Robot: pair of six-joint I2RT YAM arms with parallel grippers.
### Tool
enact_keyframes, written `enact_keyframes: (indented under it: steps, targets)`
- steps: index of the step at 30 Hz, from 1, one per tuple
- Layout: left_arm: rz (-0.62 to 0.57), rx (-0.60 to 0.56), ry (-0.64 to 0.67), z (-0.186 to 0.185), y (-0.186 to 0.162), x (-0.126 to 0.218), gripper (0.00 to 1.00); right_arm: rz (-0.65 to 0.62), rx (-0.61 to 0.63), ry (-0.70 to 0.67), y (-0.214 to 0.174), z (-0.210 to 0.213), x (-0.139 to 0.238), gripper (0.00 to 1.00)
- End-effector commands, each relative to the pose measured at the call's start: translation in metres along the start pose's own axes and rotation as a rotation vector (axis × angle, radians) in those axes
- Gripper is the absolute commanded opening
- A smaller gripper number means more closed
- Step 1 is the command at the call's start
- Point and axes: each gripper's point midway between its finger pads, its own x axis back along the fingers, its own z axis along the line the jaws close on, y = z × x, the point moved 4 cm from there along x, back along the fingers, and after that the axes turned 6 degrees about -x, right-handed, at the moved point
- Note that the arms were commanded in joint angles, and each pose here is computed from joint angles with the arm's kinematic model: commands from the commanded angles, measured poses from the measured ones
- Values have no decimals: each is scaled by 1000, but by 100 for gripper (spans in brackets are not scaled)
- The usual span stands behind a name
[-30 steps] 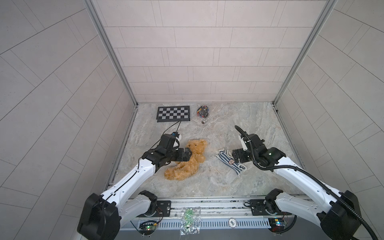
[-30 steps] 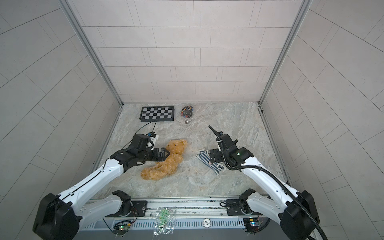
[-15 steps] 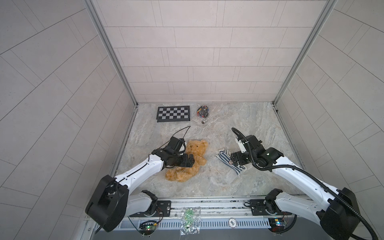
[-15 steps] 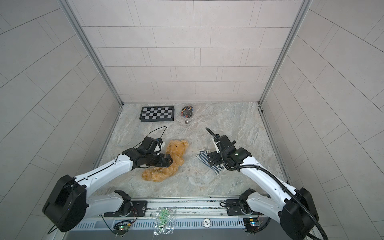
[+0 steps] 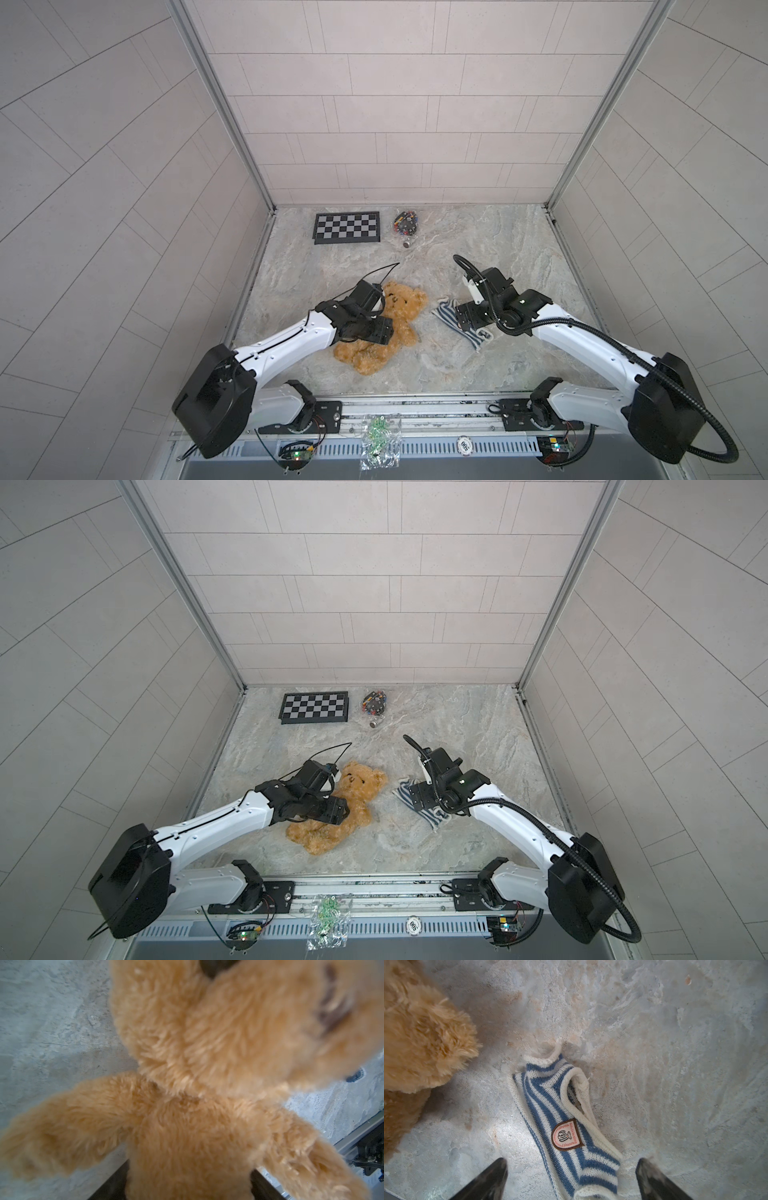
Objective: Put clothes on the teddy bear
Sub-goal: 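Reach the left gripper to the bear while the right reaches the sweater, then grasp the bear's head with the left gripper while the right grasps the sweater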
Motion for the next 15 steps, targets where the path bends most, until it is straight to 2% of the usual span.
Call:
enact_keyframes:
  steps: [1,5,9,15]
  targets:
    - [27,-39,38,1,-4,9,79,-43,-10,12,13,6,3,99]
    - [2,-72,62,-1,6,22,91,-55,-16,20,16,8,-1,99]
    - [-13,-89,98,0,16,30,90,-56,-28,22,18,9,-2,98]
    - [12,-77,36,-12,24,17,87,-54,-7,21,18,9,-3,98]
